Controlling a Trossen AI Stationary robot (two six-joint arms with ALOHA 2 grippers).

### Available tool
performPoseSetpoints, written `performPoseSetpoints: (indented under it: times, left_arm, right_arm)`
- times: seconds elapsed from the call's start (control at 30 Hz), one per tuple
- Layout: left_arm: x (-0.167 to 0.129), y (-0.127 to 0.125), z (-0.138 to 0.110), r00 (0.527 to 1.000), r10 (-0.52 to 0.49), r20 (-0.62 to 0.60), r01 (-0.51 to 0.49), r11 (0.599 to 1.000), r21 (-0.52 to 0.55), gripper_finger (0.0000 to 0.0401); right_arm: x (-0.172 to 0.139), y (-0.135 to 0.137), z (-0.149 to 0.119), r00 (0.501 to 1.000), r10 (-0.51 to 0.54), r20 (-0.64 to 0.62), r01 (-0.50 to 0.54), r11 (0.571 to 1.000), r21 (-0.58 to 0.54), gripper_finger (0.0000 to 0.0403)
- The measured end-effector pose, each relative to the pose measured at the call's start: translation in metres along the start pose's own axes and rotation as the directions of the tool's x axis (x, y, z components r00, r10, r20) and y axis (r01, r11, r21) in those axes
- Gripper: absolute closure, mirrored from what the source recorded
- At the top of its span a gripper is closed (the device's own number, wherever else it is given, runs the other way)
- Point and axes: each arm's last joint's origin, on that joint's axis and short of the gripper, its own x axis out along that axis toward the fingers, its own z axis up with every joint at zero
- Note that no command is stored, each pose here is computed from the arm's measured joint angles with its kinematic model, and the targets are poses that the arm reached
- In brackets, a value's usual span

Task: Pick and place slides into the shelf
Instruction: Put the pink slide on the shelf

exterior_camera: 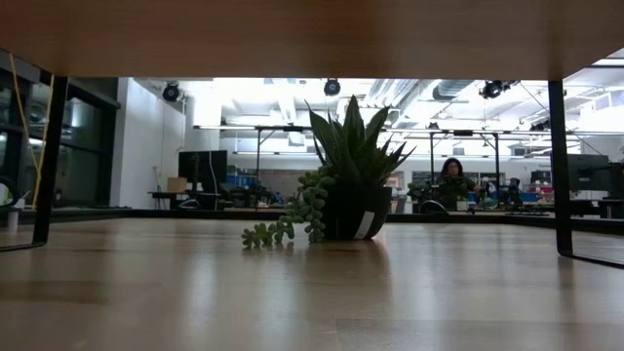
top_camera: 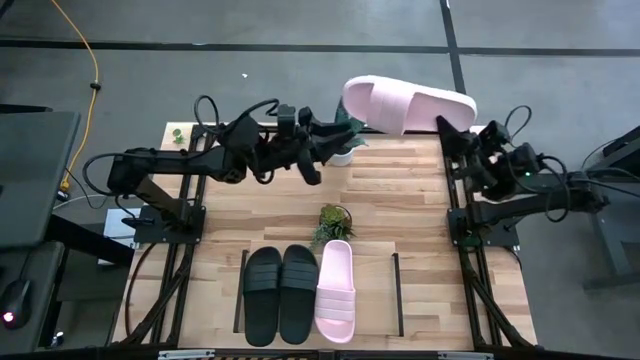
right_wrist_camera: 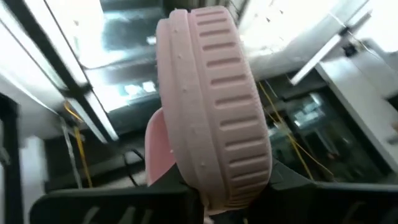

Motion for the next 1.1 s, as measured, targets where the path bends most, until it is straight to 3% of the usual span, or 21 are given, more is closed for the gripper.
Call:
performPoseSetpoints:
  times: [0.17, 0.37, 0.63, 0.9, 1.1]
  left_arm:
    - [-0.018, -0.008, 0.021, 0.996, -0.067, -0.059, 0.068, 0.998, 0.01, 0.028]
    - [-0.043, -0.012, 0.035, 0.97, -0.103, -0.219, 0.105, 0.995, -0.002, 0.0301]
    - [-0.059, -0.016, 0.046, 0.948, -0.159, -0.277, 0.152, 0.987, -0.045, 0.0326]
    - [-0.063, -0.018, 0.047, 0.923, -0.22, -0.316, 0.2, 0.975, -0.095, 0.034]
    - [-0.063, -0.019, 0.045, 0.901, -0.265, -0.344, 0.233, 0.963, -0.132, 0.0341]
  right_arm:
    - [-0.019, -0.007, 0.012, 0.987, -0.092, -0.134, 0.092, 0.996, -0.004, 0.0361]
    - [-0.045, -0.016, 0.019, 0.944, -0.123, -0.307, 0.167, 0.978, 0.123, 0.0361]
    - [-0.059, -0.027, -0.009, 0.778, -0.076, -0.624, 0.254, 0.946, 0.201, 0.0361]
    - [-0.05, -0.044, -0.017, 0.716, -0.008, -0.698, 0.252, 0.936, 0.248, 0.0361]
    - [-0.039, -0.068, -0.025, 0.632, 0.117, -0.766, 0.271, 0.893, 0.36, 0.0362]
